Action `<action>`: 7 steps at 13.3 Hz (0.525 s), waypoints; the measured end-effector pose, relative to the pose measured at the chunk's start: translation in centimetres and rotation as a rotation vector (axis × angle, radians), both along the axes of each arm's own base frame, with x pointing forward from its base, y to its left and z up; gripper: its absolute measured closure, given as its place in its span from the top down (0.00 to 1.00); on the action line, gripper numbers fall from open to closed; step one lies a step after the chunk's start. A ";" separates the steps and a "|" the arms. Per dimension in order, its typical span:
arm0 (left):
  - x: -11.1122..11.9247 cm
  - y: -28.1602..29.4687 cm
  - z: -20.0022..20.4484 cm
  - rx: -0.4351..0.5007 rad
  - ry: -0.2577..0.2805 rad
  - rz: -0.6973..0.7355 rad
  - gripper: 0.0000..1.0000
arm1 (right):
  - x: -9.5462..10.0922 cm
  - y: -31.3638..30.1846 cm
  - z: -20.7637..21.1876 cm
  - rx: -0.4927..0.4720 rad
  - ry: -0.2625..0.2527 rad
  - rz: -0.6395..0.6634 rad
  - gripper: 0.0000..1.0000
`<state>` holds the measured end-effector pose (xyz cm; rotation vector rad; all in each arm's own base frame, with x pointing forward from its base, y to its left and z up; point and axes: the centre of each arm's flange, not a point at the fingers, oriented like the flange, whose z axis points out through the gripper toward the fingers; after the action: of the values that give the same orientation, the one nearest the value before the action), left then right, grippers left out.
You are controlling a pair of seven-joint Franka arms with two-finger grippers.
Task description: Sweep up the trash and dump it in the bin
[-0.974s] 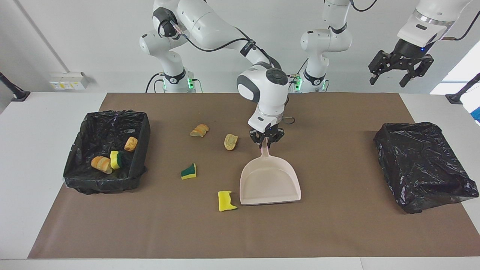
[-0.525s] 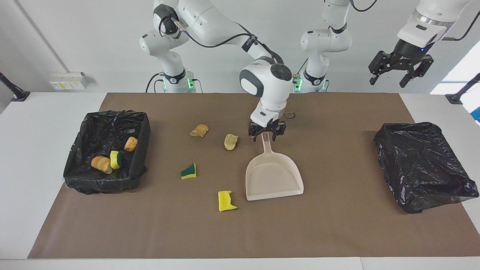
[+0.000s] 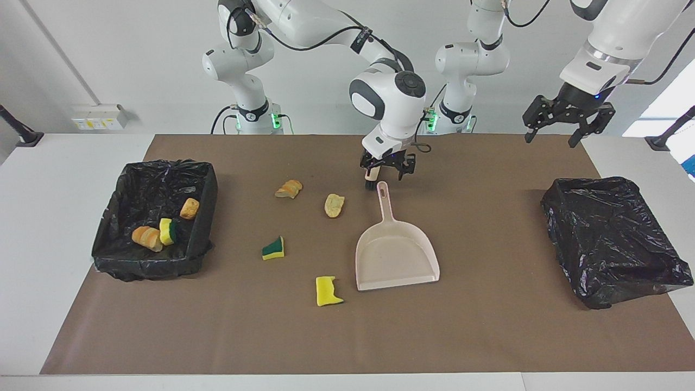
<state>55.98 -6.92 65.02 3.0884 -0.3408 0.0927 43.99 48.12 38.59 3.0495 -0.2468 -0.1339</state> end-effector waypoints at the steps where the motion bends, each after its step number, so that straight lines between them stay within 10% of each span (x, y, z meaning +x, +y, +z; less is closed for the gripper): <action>1: 1.0 -1.9 -1.3 -0.003 -0.008 -0.030 1.00 | -2.0 0.1 -0.5 0.001 0.040 -0.015 1.00; 7: 3.9 -13.6 -10.2 -0.024 -0.027 -0.088 1.00 | -13.1 0.0 -2.7 0.059 0.158 -0.093 1.00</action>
<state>59.86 -20.49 54.86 3.0457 -0.4723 0.1344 30.93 48.12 35.84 3.0642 -0.3799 -0.3926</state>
